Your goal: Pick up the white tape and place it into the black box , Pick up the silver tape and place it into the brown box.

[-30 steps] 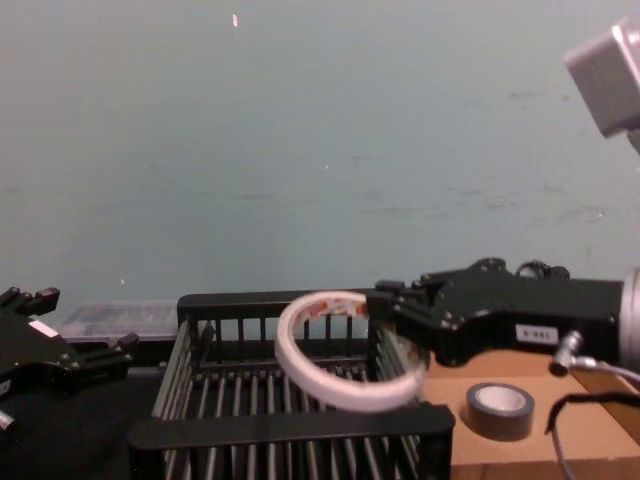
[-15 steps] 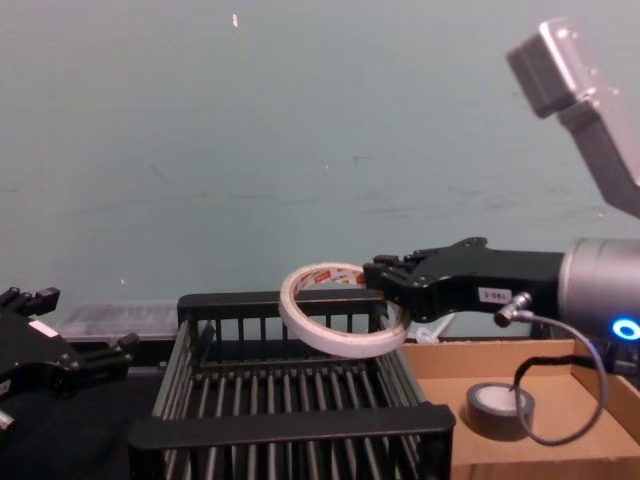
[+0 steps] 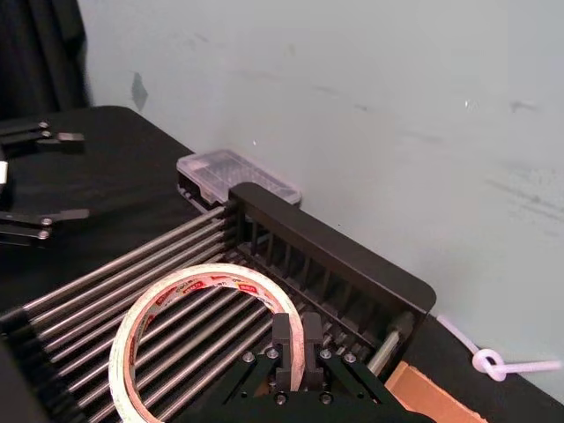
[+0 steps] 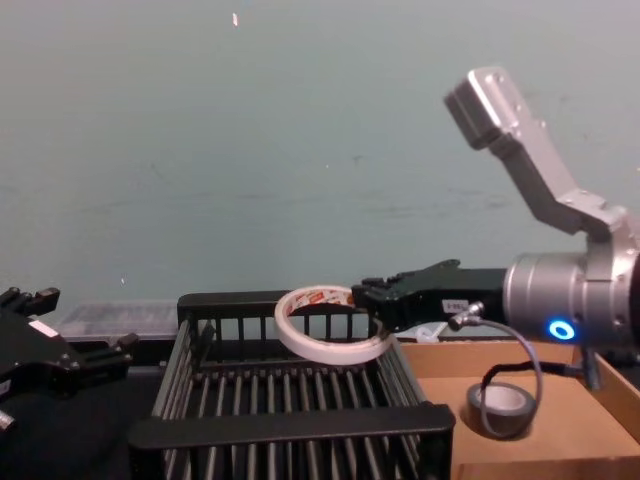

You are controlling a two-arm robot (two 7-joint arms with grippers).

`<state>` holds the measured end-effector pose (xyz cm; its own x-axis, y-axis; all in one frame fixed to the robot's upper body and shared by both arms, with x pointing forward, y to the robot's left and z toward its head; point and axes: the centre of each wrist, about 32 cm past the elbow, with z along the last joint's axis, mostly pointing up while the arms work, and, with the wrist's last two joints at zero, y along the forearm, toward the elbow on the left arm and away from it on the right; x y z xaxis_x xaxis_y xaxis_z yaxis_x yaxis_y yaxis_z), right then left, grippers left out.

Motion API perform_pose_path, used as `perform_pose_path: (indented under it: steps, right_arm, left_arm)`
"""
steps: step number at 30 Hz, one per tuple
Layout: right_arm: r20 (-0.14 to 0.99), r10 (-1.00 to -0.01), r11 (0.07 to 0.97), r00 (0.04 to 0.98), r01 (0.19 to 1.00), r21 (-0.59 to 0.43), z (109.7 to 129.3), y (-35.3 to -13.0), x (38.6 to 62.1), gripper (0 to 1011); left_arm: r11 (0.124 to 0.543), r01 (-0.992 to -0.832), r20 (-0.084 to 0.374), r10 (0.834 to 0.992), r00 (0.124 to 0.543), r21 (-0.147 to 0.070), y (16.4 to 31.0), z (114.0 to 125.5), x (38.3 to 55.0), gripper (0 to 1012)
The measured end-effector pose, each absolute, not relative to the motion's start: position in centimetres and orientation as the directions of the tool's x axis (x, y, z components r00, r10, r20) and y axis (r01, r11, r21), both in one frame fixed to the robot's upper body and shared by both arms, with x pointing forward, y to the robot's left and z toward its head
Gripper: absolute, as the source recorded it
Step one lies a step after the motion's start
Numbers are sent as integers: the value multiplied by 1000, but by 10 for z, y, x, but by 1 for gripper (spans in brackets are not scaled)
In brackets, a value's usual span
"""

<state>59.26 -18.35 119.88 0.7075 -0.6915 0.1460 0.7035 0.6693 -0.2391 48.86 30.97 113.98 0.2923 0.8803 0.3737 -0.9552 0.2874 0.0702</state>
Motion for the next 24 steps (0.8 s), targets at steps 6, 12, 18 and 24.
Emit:
perform_pose_path:
  steps: [6, 12, 18, 24]
  right_arm:
    - [137, -699, 656, 701, 706, -267, 1192, -177, 601, 92]
    - [134, -698, 654, 704, 702, -282, 1188, -172, 605, 92]
    - [136, -697, 654, 704, 702, -283, 1188, -172, 605, 91]
    - [137, -696, 655, 705, 701, -281, 1188, -173, 605, 92]
  left_arm:
    - [287, -955, 374, 880, 292, 70, 310, 1140, 489, 1001]
    - [287, -955, 374, 880, 292, 70, 310, 1140, 489, 1001]
    - [287, -955, 374, 880, 292, 70, 310, 1140, 489, 1001]
    - [287, -955, 374, 880, 292, 70, 310, 1140, 489, 1001]
